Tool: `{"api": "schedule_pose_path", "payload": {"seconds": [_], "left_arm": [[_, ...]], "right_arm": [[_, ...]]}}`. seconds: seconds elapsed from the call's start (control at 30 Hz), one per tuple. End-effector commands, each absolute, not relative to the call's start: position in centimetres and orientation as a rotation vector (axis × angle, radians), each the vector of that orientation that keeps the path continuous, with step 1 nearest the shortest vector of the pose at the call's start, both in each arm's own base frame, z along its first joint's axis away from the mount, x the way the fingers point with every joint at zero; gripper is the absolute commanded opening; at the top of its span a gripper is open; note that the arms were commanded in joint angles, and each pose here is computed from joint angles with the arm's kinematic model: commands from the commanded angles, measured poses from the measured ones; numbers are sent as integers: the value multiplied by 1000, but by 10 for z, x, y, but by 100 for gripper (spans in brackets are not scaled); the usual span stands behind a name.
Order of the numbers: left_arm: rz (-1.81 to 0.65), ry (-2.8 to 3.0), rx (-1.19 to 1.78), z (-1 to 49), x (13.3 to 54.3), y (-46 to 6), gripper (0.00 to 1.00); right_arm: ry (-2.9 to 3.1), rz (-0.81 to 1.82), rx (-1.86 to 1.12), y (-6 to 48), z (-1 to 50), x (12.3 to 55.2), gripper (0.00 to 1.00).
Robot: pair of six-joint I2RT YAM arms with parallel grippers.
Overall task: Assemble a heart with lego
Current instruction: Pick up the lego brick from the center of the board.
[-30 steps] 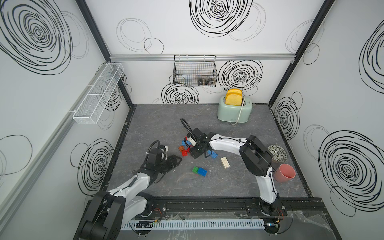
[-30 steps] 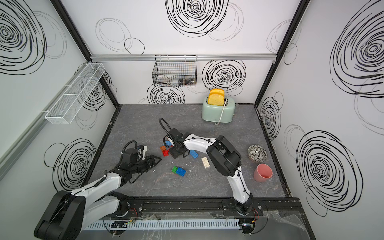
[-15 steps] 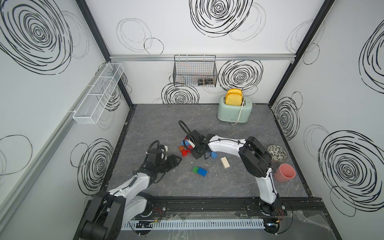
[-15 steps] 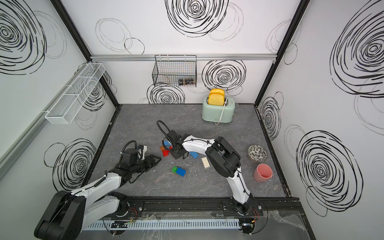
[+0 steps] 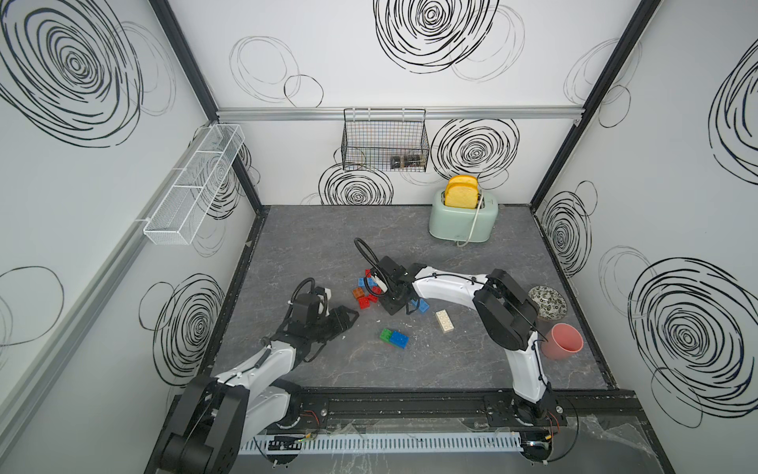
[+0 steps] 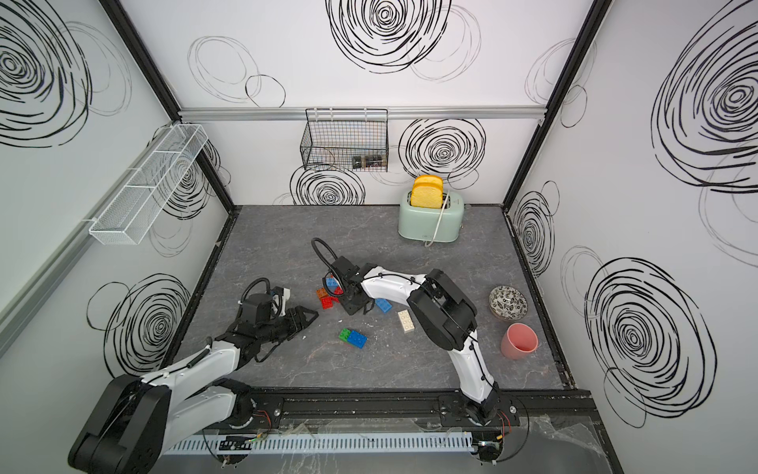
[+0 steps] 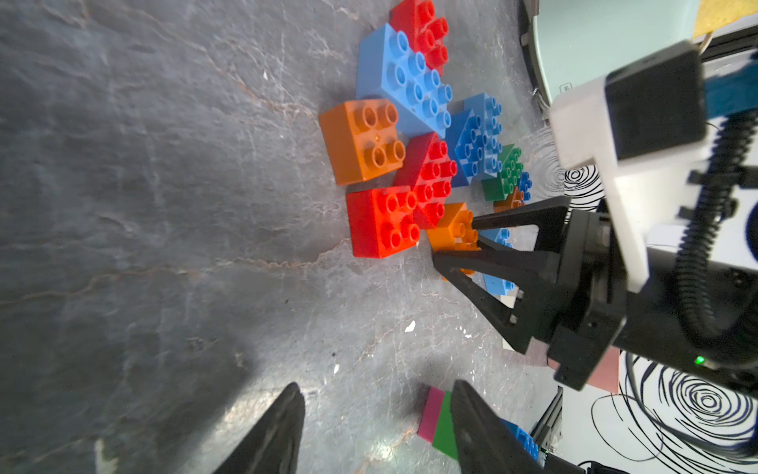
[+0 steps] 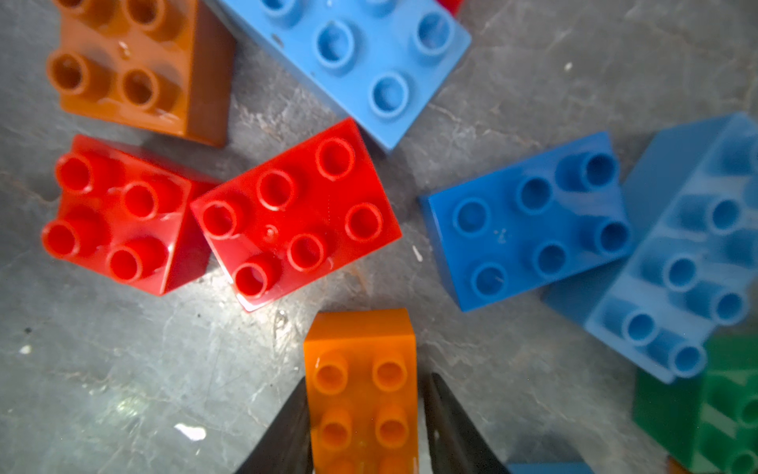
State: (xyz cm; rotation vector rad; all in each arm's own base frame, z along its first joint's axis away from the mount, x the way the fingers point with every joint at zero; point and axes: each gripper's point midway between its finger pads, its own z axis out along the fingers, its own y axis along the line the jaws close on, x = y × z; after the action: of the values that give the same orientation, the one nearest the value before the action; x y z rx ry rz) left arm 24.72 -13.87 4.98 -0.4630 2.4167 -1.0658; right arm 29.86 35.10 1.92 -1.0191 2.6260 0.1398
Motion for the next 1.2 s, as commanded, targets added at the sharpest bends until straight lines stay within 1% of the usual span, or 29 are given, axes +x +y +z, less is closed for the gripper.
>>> {"api": "schedule_pose_path", "payload": {"seconds": [0.0, 0.1, 0.2, 0.4, 0.57, 0.7, 0.83, 0.93, 1.17], "left_arm": [[-1077, 2383, -456, 53, 252, -138, 62], [-1081, 2384, -456, 53, 251, -138, 62], [-1082, 2381, -453, 54, 251, -139, 62], [-1082, 2379, -452, 54, 251, -139, 62], [-1080, 2378, -456, 53, 251, -138, 62], [-1082, 2379, -456, 53, 251, -138, 62], [-1082, 2379, -453, 53, 250, -139, 62], [-1082, 2380, -454, 53, 250, -139, 62], [-1081, 2380, -454, 53, 250, -139, 62]], "right_arm": [[2642, 106, -1043, 342, 31, 293, 46], [2637, 126, -1042, 344, 35, 293, 49], [2630, 138, -1037, 346, 39, 294, 49], [2629, 137, -1039, 346, 40, 294, 44], [2618, 145, -1038, 348, 44, 295, 43], [2617, 141, -1042, 349, 43, 296, 48], [2611, 146, -1048, 351, 45, 297, 49], [2615, 153, -1061, 351, 42, 295, 46], [2622, 159, -1074, 351, 39, 292, 37]]}}
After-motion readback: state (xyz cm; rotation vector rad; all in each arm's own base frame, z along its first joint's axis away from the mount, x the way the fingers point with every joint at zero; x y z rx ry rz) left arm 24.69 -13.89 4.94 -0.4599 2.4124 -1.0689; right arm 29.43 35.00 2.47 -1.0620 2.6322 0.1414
